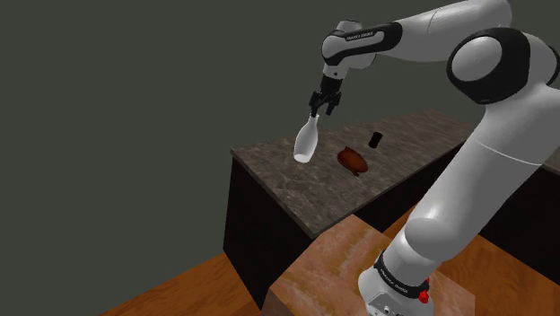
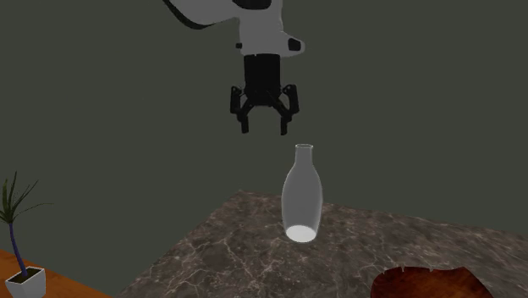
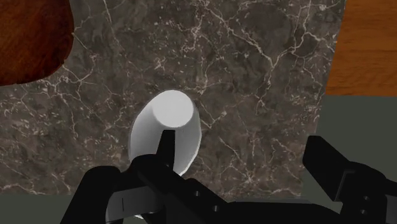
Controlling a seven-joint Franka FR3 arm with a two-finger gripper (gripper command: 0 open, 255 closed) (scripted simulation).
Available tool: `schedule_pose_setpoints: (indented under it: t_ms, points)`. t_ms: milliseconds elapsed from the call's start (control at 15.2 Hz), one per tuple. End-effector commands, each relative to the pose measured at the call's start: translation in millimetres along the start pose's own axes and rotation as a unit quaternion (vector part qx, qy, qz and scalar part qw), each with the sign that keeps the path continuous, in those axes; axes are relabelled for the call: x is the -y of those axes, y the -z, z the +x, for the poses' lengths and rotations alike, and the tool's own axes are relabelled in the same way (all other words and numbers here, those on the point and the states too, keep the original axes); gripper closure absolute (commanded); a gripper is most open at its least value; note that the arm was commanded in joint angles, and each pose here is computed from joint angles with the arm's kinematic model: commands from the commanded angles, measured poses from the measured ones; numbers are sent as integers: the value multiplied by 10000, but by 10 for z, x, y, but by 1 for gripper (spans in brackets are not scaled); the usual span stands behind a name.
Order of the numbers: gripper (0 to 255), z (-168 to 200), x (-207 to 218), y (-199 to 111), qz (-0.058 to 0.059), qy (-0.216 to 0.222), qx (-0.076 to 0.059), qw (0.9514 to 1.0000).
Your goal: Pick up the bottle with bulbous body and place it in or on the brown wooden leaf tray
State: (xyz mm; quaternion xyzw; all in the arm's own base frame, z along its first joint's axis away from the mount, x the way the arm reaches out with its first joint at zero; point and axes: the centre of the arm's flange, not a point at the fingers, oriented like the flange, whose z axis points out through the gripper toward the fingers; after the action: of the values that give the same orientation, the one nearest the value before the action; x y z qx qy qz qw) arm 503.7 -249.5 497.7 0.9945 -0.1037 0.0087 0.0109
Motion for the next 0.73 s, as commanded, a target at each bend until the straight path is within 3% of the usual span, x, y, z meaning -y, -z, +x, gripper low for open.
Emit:
schedule_pose_setpoints:
  t_ms: [0, 396, 660]
  points:
    - [0, 208, -166, -77, -1, -29, 17, 10000]
    - [0, 768, -695, -309, 3, -131, 72, 9999]
    - [0, 786, -716, -477, 3, -135, 74, 9999]
